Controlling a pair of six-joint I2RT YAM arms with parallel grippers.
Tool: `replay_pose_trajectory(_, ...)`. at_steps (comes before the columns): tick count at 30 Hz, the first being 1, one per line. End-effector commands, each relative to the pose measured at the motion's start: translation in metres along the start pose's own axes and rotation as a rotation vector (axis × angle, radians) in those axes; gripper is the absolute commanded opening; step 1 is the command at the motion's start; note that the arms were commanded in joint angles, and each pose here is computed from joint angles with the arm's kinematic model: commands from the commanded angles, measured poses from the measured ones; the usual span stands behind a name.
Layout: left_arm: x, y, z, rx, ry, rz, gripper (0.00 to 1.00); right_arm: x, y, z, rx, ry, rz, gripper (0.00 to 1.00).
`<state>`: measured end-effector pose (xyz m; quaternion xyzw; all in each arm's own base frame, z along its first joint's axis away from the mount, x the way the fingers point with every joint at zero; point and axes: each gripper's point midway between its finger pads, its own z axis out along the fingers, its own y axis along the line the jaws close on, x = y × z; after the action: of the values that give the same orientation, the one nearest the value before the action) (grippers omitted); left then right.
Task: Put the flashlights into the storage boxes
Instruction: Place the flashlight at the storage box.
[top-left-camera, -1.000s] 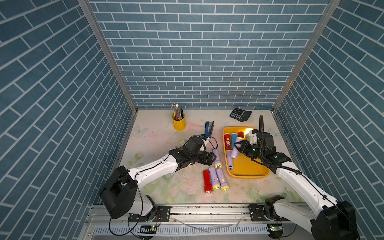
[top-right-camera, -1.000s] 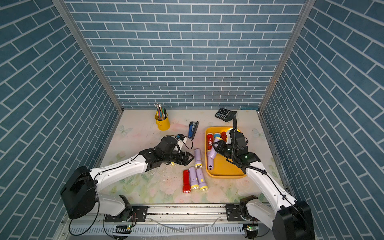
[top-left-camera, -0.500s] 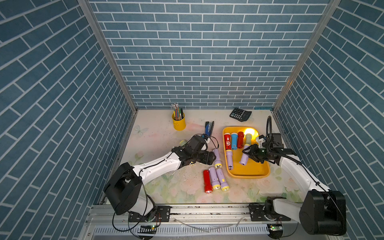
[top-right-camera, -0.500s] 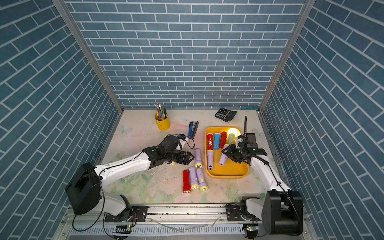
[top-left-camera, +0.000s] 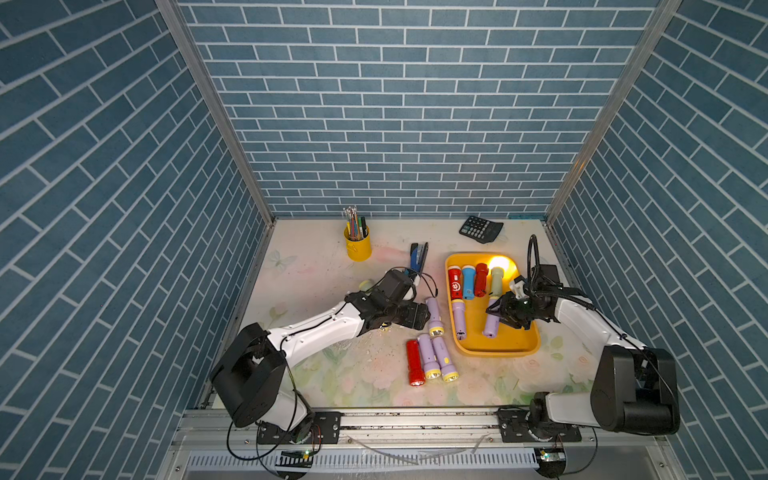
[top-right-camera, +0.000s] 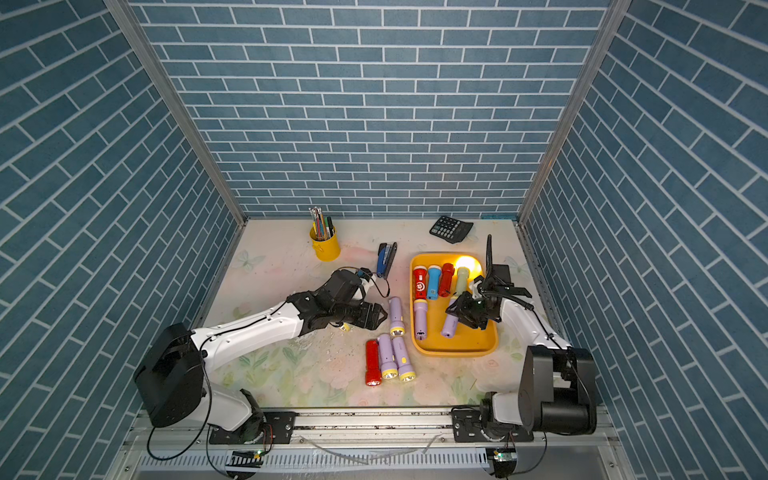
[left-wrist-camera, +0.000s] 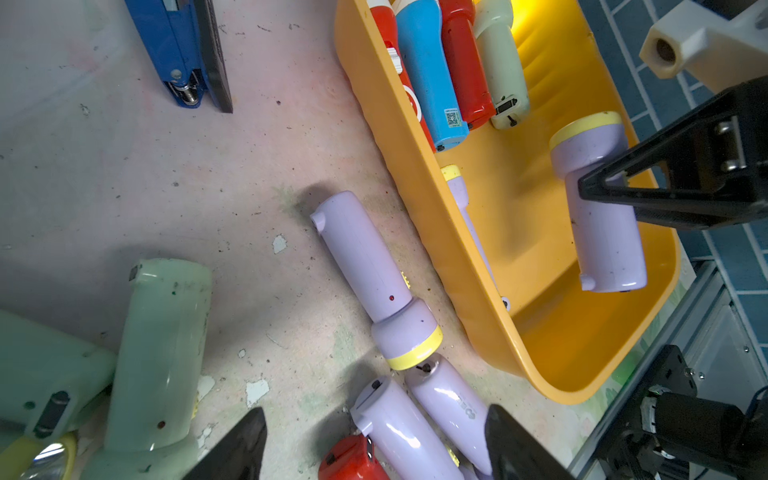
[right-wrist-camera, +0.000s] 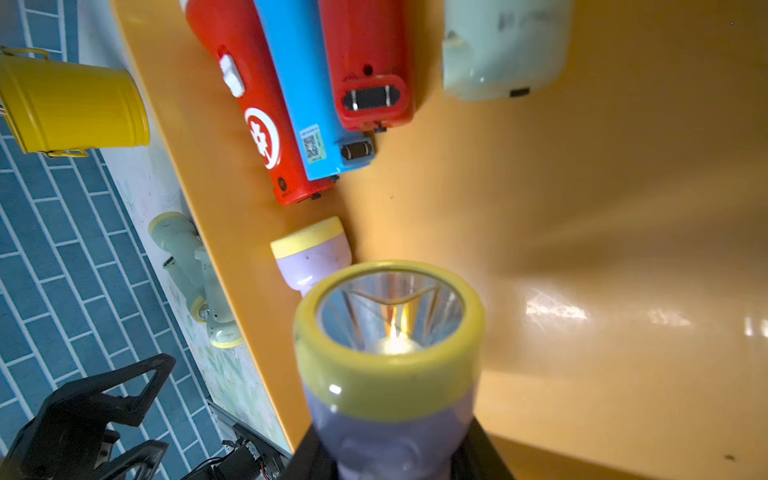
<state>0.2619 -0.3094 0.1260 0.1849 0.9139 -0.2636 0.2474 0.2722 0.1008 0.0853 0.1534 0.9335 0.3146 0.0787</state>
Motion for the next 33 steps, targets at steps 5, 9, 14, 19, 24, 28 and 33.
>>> replay_pose_trajectory(5, 0.002, 0.004, -0.002, -0.01, -0.006, -0.008, 0.83, -0.013, 0.019, 0.006, -0.045, 0.018, -0.071, 0.19)
replay_pose_trajectory(9, 0.002, 0.008, -0.002, -0.017, -0.007, -0.009, 0.84, -0.016, 0.028, 0.02, -0.049, 0.056, -0.111, 0.2)
replay_pose_trajectory(14, 0.004, 0.011, -0.004, -0.023, -0.006, -0.015, 0.84, -0.013, 0.036, 0.039, -0.042, 0.114, -0.165, 0.21)
replay_pose_trajectory(19, 0.006, 0.013, -0.008, -0.033, -0.012, -0.02, 0.84, -0.014, 0.038, 0.048, -0.036, 0.133, -0.18, 0.31)
replay_pose_trajectory(24, 0.005, 0.013, -0.008, -0.035, -0.017, -0.022, 0.84, -0.022, 0.043, 0.042, -0.032, 0.099, -0.202, 0.48)
replay_pose_trajectory(28, 0.004, 0.012, -0.007, -0.028, -0.012, -0.024, 0.84, -0.025, 0.045, 0.043, -0.035, 0.092, -0.197, 0.54)
replay_pose_trajectory(33, 0.004, 0.012, -0.008, -0.029, -0.017, -0.028, 0.84, -0.025, 0.045, 0.042, -0.034, 0.089, -0.185, 0.56)
